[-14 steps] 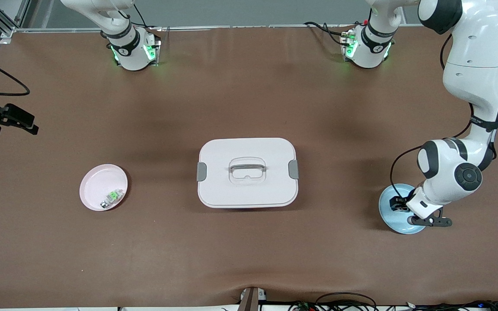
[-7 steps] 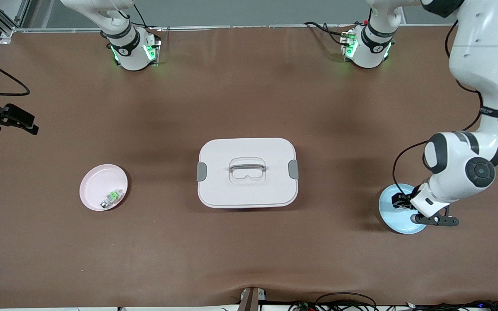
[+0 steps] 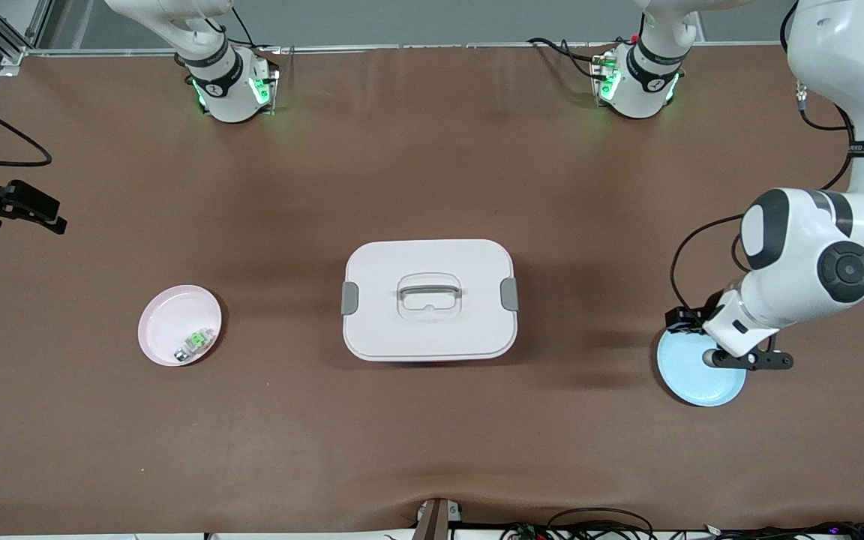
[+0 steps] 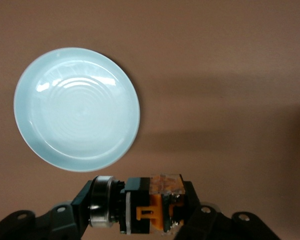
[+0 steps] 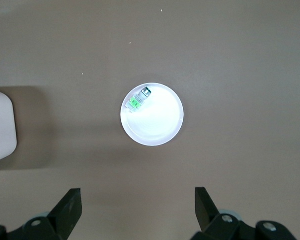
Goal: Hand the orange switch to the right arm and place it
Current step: 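Lift the switch with the left gripper and carry it over the box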
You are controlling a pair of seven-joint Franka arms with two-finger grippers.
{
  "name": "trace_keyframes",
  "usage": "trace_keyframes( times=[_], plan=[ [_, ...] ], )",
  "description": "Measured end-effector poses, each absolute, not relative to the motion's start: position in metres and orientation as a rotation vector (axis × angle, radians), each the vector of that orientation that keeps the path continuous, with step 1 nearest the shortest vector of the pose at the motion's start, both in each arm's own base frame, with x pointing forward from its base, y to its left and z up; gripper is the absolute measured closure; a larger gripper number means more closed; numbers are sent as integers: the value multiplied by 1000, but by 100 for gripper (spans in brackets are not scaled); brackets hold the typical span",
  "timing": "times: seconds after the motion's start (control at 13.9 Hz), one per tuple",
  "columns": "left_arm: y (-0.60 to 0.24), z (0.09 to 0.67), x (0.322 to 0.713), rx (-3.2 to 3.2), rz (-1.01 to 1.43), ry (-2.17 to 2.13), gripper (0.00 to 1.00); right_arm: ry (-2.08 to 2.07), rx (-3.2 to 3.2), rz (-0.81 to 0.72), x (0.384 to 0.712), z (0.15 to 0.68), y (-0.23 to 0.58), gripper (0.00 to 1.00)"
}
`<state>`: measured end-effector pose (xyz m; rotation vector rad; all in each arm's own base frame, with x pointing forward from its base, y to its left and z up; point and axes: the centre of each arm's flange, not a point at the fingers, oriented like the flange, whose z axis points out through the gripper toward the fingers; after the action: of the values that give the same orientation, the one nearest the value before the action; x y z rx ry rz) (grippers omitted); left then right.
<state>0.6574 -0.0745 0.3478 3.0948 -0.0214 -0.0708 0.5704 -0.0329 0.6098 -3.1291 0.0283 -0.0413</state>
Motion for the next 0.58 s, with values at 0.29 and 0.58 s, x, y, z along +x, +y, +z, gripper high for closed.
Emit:
trace_keyframes(
  times=[0.29,0.58],
  plan=[
    [-124,375,647,3072,-82,124,27,28,-3129,-41,570,610,-33,0],
    [-188,401,636,3016,-72,308,27,29,-3129,-43,570,610,-33,0]
  ],
)
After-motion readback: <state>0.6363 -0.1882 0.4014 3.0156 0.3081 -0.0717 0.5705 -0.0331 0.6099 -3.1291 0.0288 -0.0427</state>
